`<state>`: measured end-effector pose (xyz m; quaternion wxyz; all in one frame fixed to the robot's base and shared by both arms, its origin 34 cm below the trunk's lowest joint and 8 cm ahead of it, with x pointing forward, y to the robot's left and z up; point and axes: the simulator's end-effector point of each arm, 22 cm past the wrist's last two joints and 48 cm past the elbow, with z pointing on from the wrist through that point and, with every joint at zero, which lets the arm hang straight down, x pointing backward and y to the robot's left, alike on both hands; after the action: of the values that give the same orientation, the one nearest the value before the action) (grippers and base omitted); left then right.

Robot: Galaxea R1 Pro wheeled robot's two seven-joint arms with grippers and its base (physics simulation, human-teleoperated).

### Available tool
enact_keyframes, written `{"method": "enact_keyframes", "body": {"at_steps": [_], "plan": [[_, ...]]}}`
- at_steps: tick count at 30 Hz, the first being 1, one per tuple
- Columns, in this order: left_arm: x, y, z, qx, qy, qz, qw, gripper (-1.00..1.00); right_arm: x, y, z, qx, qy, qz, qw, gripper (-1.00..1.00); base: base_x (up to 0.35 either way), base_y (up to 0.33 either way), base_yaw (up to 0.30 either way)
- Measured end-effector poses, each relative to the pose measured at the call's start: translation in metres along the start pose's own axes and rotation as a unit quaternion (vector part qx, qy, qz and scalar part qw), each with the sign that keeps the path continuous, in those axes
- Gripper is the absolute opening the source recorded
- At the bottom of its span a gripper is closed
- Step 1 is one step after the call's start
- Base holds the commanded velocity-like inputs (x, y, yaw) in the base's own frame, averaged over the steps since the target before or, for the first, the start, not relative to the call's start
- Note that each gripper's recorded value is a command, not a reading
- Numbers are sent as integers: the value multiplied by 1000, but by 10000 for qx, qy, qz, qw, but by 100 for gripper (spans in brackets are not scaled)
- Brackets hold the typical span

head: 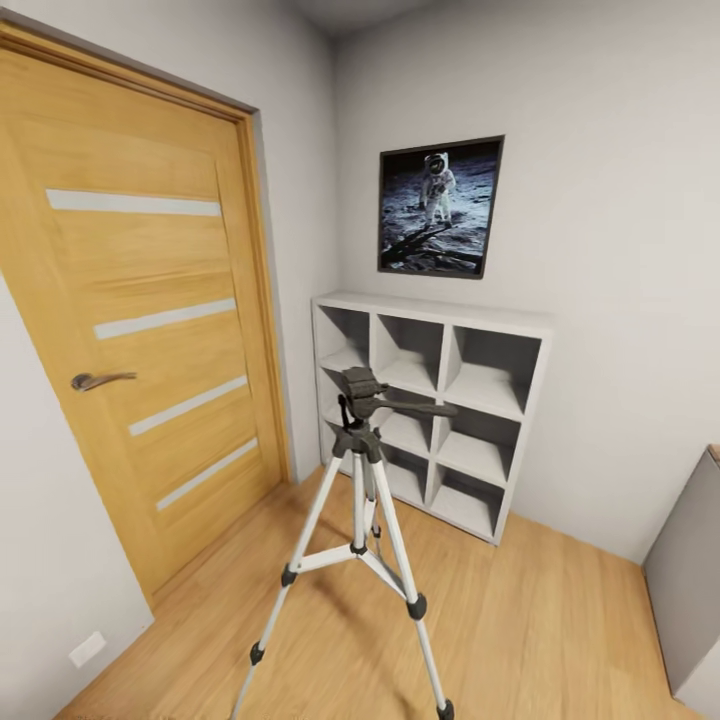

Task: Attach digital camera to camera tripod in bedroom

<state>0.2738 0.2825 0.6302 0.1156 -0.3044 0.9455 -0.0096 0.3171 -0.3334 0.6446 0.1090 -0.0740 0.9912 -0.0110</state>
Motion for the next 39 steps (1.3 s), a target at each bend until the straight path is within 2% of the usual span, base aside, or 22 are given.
{"method": "enact_keyframes", "body": {"at_steps": [12, 22, 39], "plan": [[0, 0, 0, -2, 1, -2, 10000, -100, 0, 0, 0, 1, 0, 0, 10000, 100, 0, -251, 268], [0, 0, 0, 0, 1, -2, 10000, -100, 0, 0, 0, 4, -4, 0, 10000, 100, 0, -45, 242], [3, -5, 0, 31, 22, 14, 10000, -100, -2, -1, 0, 14, -39, 19, 10000, 100, 0, -1, 25]]}}
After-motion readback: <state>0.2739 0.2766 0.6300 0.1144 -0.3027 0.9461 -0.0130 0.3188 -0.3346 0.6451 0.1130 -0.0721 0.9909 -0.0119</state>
